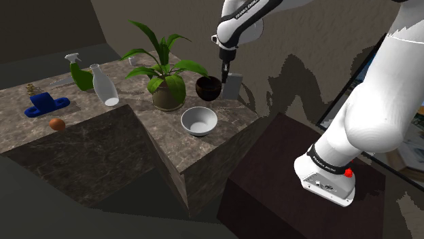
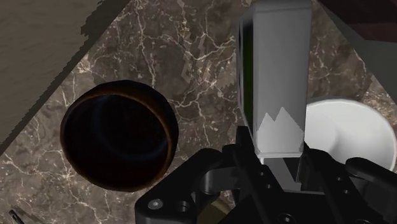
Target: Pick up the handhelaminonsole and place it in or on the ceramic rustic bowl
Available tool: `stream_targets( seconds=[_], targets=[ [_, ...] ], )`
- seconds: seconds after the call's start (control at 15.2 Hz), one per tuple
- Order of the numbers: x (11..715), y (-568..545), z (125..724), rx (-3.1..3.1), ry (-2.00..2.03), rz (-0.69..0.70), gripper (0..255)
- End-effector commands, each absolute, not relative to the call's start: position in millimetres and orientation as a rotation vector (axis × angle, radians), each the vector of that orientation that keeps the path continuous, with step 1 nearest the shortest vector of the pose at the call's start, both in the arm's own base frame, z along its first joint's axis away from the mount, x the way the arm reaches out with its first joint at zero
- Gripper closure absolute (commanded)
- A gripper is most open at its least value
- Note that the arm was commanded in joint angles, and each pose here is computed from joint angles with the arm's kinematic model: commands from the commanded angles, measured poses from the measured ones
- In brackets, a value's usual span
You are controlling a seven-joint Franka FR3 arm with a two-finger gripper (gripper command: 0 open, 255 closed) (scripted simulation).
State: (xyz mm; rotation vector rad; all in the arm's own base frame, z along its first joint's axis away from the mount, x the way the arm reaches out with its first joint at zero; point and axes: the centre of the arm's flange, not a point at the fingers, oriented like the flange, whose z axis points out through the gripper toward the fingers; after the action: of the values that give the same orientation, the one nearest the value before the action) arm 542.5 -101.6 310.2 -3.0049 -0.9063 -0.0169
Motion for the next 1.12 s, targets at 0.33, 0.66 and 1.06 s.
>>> stream_targets(
  seconds=[0.33, 0.66, 1.06],
  targets=[
    [542, -102, 348, -3.005, -0.906, -0.017, 255],
    [604, -121, 362, -3.005, -0.906, -0.017, 255],
    [677, -145, 379, -3.005, -0.906, -0.017, 255]
  ],
)
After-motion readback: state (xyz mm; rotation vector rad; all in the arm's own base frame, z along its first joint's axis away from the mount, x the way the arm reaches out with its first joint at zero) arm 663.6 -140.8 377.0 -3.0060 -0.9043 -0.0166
